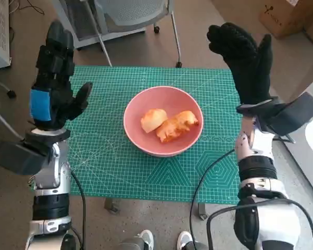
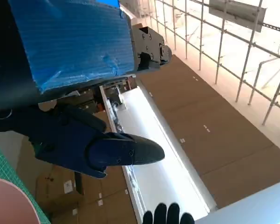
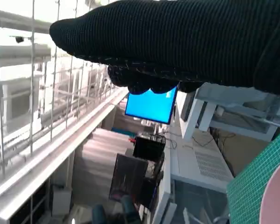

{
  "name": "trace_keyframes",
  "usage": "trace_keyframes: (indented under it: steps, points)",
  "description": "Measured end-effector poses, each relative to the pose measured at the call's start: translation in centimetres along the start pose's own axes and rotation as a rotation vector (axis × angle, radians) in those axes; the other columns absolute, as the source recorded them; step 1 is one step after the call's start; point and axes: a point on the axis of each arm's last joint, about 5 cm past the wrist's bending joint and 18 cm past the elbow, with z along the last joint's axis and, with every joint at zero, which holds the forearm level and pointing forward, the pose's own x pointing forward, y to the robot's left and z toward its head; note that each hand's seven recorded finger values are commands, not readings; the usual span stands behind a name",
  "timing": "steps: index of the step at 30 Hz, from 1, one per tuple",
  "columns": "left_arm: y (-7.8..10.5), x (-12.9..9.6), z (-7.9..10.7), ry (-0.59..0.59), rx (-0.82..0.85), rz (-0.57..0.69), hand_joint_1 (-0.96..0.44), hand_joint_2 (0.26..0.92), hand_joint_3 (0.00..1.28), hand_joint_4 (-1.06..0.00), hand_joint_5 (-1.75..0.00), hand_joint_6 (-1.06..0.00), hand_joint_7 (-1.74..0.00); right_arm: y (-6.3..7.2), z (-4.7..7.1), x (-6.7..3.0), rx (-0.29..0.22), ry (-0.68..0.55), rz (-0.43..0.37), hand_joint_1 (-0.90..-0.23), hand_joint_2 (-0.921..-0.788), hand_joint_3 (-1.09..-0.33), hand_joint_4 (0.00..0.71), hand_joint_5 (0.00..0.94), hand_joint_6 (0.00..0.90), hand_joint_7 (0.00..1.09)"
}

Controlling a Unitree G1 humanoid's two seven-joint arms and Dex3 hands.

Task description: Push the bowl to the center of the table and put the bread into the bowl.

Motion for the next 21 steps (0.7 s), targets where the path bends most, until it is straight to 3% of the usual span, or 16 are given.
trace_keyframes:
  steps: [21]
  points:
    - [-0.50,-0.78,-0.04,0.057,-0.047,-0.057,-0.73,0.921,0.43,-0.06,-0.01,-0.11,-0.01,0.06,0.22,0.22,-0.021,-0.008,0.016,-0.685,-0.921,-0.672,0.229,0.005,0.343,0.00]
